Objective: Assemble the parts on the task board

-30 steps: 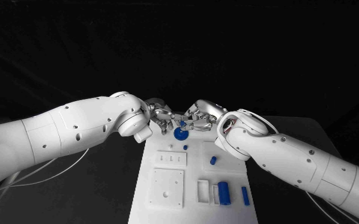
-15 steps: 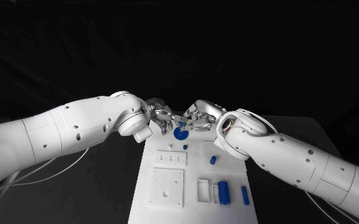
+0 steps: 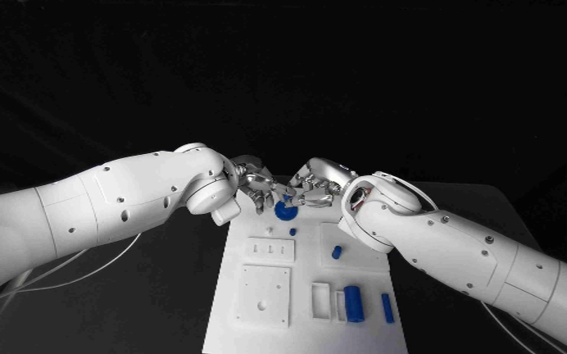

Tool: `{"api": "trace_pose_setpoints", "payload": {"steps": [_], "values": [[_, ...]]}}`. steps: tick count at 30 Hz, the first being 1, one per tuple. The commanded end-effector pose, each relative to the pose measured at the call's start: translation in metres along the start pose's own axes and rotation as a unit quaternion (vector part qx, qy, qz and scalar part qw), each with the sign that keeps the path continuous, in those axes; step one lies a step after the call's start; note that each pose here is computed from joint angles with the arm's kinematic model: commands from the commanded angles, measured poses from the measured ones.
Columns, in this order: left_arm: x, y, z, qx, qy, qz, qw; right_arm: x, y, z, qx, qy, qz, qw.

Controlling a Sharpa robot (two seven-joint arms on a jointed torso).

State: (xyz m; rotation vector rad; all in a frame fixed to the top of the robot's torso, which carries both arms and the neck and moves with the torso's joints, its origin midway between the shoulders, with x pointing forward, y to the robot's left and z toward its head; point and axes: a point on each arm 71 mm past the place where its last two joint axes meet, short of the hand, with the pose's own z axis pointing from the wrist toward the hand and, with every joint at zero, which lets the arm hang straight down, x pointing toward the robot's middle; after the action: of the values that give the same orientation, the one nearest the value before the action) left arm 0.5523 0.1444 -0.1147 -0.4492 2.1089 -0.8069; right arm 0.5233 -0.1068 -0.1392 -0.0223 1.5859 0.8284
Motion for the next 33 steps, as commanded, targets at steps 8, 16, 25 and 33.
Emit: {"api": "trace_pose_setpoints", "payload": {"steps": [8,16,25,33], "values": [[0.001,-0.0011,-0.0004,0.007,0.005,-0.005,1.0,0.002,0.003,0.001,-0.008,0.007,-0.004,1.0],[0.0002,-0.0005,-0.0006,0.006,0.002,-0.01,1.0,0.001,0.001,0.001,-0.005,0.005,-0.004,1.0],[0.0005,0.0007,-0.0009,0.003,0.008,-0.019,1.0,-0.005,-0.006,-0.002,-0.01,-0.022,0.003,1.0],[-0.0021,0.0054,-0.0031,-0.007,0.003,-0.024,1.0,-0.009,-0.02,-0.017,-0.019,-0.053,0.015,0.998]]}}
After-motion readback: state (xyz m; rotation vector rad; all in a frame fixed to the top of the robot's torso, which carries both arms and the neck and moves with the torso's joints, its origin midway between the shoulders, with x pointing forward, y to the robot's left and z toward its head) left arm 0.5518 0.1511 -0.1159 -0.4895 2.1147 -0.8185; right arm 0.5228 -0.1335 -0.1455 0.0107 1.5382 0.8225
